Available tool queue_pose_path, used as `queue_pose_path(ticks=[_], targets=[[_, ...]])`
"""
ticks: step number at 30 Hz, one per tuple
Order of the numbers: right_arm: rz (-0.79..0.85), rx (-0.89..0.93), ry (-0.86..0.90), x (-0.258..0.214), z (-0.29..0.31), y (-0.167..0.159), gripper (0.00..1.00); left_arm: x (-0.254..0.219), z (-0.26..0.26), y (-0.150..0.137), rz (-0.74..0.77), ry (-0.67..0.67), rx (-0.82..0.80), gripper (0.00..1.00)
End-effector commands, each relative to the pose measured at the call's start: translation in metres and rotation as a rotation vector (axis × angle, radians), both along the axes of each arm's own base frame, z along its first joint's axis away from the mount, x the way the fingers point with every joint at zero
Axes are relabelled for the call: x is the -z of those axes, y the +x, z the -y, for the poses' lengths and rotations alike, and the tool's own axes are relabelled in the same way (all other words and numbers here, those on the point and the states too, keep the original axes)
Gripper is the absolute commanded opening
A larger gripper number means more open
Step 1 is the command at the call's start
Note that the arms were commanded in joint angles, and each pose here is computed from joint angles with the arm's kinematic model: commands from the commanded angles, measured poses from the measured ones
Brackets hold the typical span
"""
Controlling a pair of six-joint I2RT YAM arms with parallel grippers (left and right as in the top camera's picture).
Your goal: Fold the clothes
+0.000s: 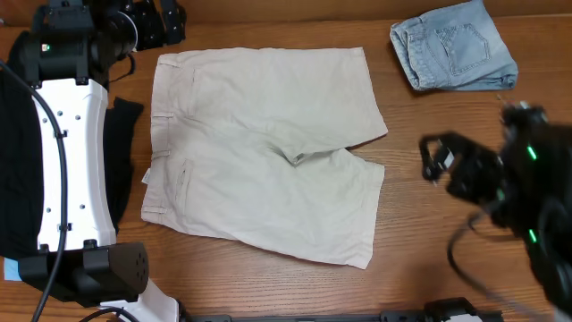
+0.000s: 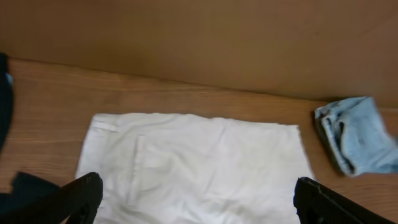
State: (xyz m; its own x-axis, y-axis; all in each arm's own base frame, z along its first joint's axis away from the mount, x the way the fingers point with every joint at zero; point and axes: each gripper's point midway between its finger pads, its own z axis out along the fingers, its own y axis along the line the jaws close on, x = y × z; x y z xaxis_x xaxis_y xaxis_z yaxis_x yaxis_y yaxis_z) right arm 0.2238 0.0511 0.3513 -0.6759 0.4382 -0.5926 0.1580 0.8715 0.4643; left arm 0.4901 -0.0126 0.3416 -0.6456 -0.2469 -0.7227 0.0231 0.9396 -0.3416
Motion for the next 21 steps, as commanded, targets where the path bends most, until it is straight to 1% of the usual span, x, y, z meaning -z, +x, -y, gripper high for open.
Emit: queue_pose_path(ticks=[1,4,8,12,21], targets=[[0.046,0.037,0.042,-0.015,0.004,-0.025,1.0,-0.004,0.009,0.004,-0.005,-0.115,-0.025,1.0],[0.019,0.068,0.054,-0.01,0.009,-0.042,1.0,-0.009,0.014,0.008,0.02,-0.122,-0.021,1.0],[-0.041,0.103,0.079,0.0,0.01,-0.053,1.0,-0.012,0.026,0.009,0.031,-0.121,0.004,1.0],[-0.083,0.131,0.101,0.006,0.011,-0.058,1.0,-0.01,0.035,0.007,0.02,-0.121,0.022,1.0],[-0.121,0.152,0.126,0.012,0.01,-0.063,1.0,-0.011,0.028,0.009,0.027,-0.115,0.005,1.0]])
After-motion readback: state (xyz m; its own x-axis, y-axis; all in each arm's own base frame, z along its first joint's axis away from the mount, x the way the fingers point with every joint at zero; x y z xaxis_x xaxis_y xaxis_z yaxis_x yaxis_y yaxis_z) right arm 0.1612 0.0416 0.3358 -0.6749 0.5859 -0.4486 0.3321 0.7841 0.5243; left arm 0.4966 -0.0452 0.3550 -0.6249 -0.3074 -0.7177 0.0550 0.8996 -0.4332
